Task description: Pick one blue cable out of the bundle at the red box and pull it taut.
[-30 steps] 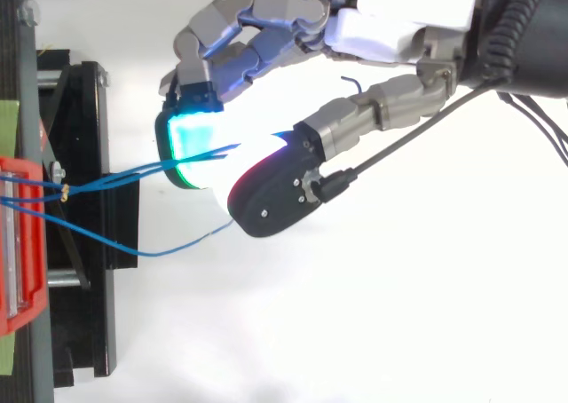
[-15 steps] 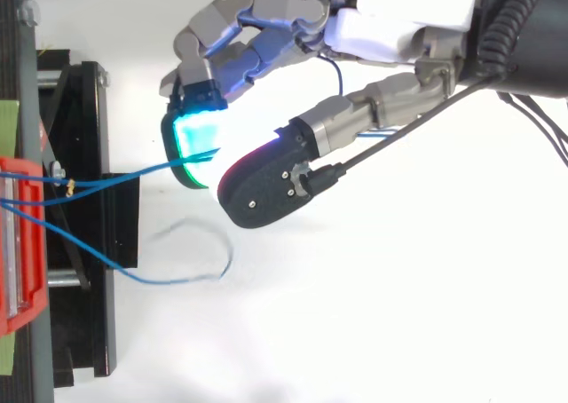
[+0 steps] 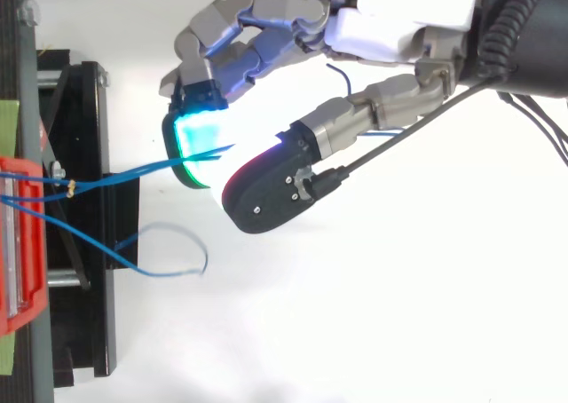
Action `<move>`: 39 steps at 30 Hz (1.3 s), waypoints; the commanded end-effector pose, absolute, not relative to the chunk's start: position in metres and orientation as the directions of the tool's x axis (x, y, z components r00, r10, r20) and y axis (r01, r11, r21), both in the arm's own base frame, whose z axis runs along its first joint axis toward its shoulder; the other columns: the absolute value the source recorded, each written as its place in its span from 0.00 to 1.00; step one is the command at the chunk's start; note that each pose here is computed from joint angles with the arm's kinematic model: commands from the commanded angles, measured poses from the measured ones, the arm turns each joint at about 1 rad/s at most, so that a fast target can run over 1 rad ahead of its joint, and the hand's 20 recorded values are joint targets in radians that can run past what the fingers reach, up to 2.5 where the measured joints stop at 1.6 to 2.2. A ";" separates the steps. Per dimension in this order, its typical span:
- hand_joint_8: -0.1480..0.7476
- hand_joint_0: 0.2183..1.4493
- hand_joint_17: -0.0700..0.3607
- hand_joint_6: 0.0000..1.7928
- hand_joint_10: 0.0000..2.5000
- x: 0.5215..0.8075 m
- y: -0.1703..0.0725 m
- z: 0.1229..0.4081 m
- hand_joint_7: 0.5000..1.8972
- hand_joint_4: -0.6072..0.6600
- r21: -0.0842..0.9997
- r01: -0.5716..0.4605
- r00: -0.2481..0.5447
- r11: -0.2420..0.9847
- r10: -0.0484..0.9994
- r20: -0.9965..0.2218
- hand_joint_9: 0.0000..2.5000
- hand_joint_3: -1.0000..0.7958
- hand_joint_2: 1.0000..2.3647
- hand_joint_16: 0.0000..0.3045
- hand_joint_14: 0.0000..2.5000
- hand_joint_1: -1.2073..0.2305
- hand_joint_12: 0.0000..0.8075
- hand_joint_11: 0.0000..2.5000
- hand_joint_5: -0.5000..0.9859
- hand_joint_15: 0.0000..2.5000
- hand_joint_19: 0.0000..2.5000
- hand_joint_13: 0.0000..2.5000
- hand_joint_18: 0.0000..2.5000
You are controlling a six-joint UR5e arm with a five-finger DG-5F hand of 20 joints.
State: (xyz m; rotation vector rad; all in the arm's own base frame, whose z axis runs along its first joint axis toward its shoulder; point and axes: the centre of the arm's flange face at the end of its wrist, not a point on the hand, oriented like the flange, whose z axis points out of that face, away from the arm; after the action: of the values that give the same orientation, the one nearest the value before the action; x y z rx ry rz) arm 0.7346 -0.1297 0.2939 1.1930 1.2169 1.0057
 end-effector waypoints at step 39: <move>0.43 0.37 0.45 0.49 0.00 0.735 -0.130 0.296 0.38 0.49 0.991 0.047 0.116 0.127 0.985 -0.132 0.28 0.28 0.00 0.18 0.00 0.18 0.45 0.13 0.22 0.07 0.08 0.16 0.16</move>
State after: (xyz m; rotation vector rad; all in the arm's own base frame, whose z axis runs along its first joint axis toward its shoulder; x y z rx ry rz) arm 0.7352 -0.1298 0.2953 1.1967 1.2098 1.0071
